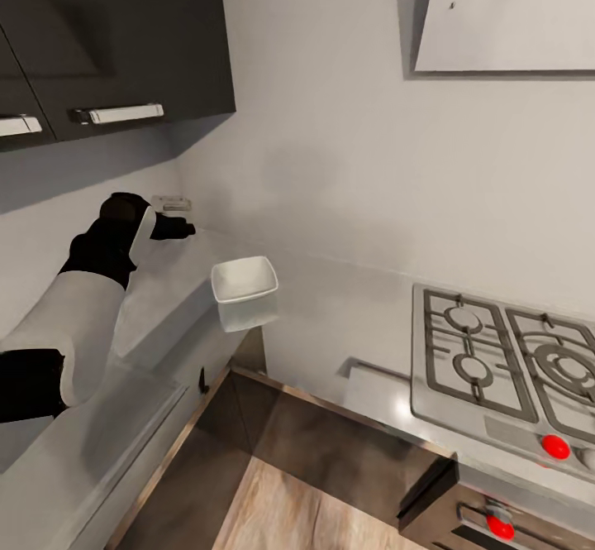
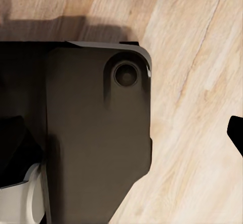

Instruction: In the kitchen, take the Vidalia onion out of the sink, dice it on the chopping board with the paring knife, put the diced onion into the bowl on the countertop, then place both the paring knife and the chopping board into the sink.

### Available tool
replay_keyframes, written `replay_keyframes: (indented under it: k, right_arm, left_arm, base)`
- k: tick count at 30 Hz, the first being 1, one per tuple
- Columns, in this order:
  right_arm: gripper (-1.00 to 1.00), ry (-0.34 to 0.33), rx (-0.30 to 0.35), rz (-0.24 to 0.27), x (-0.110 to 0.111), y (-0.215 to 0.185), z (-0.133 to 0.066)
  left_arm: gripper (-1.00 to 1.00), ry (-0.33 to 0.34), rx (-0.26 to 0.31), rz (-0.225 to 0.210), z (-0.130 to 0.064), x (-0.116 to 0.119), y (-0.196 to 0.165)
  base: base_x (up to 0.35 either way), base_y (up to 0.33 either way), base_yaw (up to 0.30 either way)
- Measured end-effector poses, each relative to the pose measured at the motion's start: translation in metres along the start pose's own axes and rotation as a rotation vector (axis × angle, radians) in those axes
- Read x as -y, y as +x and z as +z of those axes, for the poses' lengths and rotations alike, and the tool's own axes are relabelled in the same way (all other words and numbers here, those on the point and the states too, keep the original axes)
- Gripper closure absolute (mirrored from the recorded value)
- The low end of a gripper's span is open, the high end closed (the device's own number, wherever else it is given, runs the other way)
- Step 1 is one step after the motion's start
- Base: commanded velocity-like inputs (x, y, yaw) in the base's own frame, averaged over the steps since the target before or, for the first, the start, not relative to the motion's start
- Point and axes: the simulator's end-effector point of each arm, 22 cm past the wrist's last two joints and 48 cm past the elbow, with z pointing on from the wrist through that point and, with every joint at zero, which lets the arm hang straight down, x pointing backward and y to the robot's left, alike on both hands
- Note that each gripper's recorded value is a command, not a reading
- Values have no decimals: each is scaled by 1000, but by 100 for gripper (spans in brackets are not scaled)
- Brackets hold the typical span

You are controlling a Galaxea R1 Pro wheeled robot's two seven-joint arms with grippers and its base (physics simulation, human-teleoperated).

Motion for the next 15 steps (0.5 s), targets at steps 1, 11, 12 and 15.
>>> replay_keyframes:
  k: [1, 11, 12, 15]
  right_arm:
    - [-100, 0, 0, 0, 0, 0, 0]
    - [-100, -1, -6, 0, -1, 2, 0]
    - [-100, -1, -6, 0, -1, 2, 0]
    - [-100, -1, -6, 0, -1, 2, 0]
  left_arm:
    - [-100, 0, 0, 1, 0, 0, 0]
    - [-100, -1, -2, 5, 3, 1, 1]
    - [-100, 0, -2, 5, 3, 2, 2]
    - [-100, 1, -3, 5, 3, 2, 2]
  base:
    - [143, -48, 0]
    - [59, -32, 0]
    - [5, -3, 0]
    - [2, -1, 0]
